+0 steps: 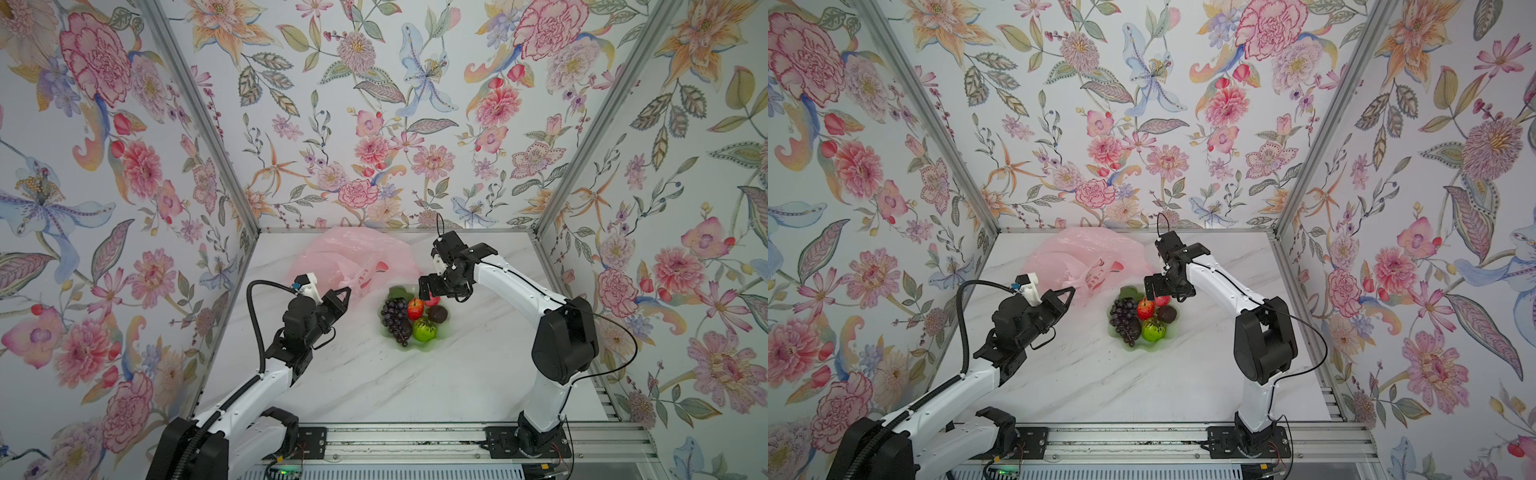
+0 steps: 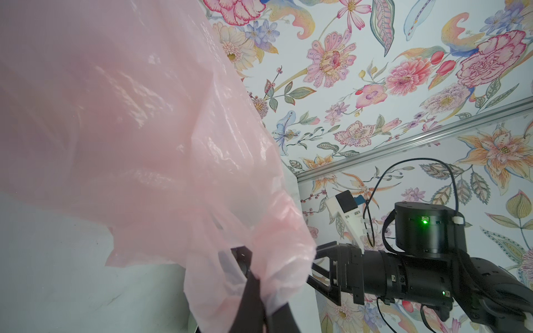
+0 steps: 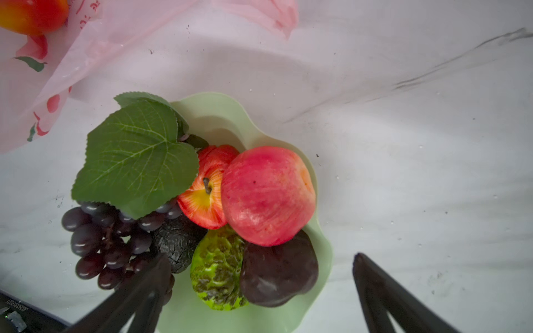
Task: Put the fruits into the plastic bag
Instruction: 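Lower the right gripper into the dish and grasp the large red apple, then carry the large red apple with the right gripper into the bag mouth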
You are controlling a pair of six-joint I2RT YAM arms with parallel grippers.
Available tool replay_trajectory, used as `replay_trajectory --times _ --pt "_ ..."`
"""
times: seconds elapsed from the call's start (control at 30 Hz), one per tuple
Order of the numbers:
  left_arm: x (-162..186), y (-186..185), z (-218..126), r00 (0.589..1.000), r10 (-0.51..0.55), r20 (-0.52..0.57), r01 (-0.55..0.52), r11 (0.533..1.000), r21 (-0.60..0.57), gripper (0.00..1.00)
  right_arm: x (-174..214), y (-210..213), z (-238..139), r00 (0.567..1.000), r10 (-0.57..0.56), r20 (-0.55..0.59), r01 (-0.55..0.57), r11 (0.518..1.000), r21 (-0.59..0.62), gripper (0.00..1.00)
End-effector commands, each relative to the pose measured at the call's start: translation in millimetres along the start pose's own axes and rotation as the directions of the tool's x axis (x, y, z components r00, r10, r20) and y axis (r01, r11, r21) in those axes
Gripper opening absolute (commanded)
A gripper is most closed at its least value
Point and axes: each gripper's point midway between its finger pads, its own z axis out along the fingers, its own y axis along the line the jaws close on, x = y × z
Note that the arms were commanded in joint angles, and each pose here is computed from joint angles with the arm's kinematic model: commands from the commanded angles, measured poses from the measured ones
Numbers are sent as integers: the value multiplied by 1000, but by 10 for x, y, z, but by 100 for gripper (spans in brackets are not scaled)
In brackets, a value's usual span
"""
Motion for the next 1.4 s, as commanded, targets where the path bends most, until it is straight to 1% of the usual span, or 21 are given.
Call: replay_trajectory --times 0.0,0.3,0.57,0.9,1.03,1.27,1.37 --pt "-52 32 -35 1000 -4 28 4 1000 -7 0 -78 65 92 1000 -24 -13 23 999 -40 99" --pt "-54 57 -44 999 -9 32 10 1000 -16 0 -125 37 291 998 -32 -52 29 998 -60 91" --pt "-60 99 -47 999 -20 39 21 999 -26 0 -113 -13 360 997 -38 -68 34 998 -60 83" --pt "-66 83 4 999 -23 34 23 999 -21 0 -130 -66 366 997 -34 -69 31 998 -54 57" --pt "-64 84 -2 999 -22 34 23 1000 -21 0 -132 -53 353 997 -31 -69 27 998 -57 49" --pt "-65 104 -27 999 -24 37 24 999 -21 0 -175 -19 190 999 -18 -41 15 997 -70 45" --pt "-71 102 -40 999 -23 39 24 1000 -18 0 -198 37 82 1000 2 -25 -5 995 -102 45"
